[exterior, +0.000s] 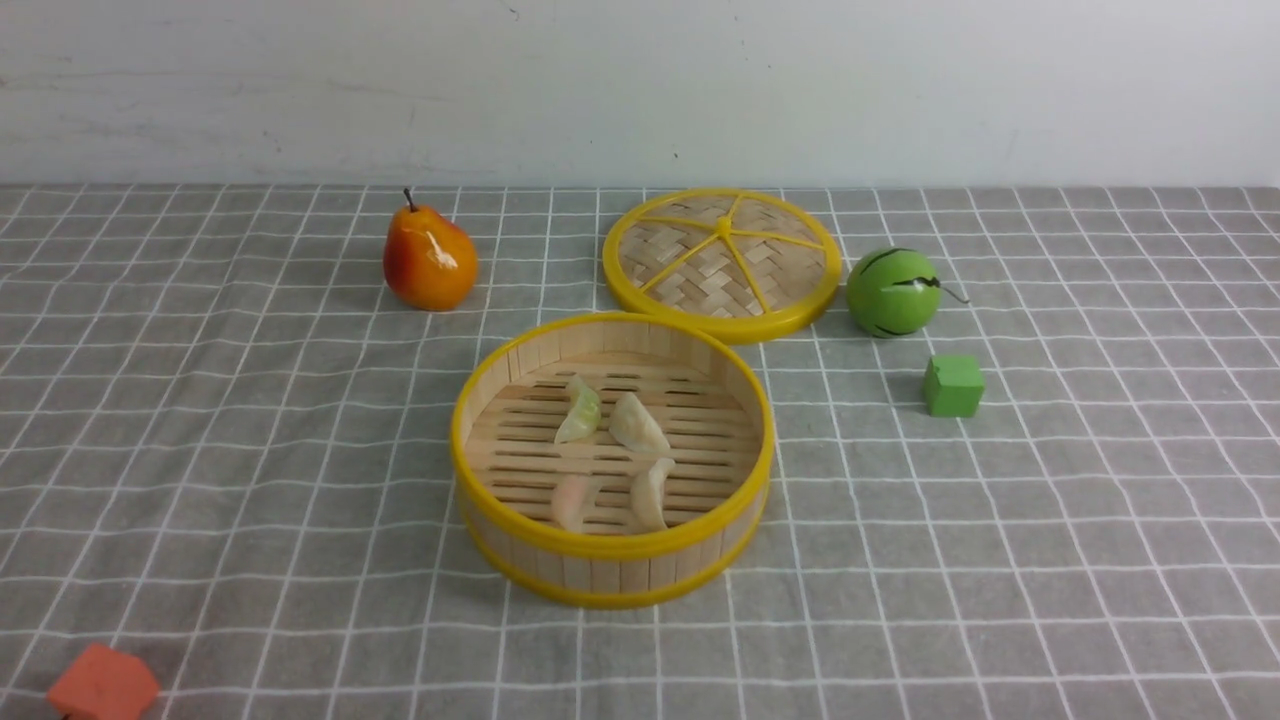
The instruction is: Put the dumplings into the steamer on the table with the grey tablecloth.
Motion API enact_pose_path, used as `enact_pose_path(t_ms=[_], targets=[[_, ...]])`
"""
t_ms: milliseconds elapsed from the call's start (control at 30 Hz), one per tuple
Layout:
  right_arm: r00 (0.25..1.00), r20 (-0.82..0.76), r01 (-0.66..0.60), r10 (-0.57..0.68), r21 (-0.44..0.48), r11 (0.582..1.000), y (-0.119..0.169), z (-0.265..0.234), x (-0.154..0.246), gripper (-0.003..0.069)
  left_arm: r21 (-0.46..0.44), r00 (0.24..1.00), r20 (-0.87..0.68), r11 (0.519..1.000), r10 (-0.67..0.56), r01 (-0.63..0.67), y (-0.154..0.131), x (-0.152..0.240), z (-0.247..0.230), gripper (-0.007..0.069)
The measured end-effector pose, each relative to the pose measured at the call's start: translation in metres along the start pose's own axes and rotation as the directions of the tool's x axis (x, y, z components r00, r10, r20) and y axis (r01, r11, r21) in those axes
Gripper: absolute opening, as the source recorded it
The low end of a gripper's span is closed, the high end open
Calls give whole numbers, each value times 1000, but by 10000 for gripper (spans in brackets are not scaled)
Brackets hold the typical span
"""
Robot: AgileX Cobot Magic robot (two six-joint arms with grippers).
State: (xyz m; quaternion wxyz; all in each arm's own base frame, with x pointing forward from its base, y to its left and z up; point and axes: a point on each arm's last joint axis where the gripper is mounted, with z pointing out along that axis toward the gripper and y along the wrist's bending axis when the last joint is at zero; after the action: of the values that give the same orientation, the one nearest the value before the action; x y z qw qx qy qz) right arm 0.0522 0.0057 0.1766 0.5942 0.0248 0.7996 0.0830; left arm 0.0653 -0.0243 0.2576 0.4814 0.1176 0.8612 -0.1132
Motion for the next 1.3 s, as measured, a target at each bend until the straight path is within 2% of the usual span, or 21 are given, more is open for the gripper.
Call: enact_pose_path(t_ms=[167,833,1000,1167,1233,1300], targets=[[1000,-7,-25,25,31,999,-1,1,2,-20,1,1000,0,1000,-1,1,0,0,0,60],[999,-22,-47,47,27,999,0,1,4,-6,2,1000,0,1000,-2,2,0,0,0,78],[999,-22,-47,47,27,999,0,1,4,-2,9,996,73,999,-48,47,2,20,5,80],[999,-21,-48,49,27,998,0,1,4,1,-88,961,234,981,-150,175,13,55,15,82],[999,-21,-49,49,27,998,0,1,4,3,-122,937,314,972,-155,202,18,72,24,78],[999,-20,-49,50,27,998,0,1,4,6,-165,940,314,967,-136,195,20,77,26,51]])
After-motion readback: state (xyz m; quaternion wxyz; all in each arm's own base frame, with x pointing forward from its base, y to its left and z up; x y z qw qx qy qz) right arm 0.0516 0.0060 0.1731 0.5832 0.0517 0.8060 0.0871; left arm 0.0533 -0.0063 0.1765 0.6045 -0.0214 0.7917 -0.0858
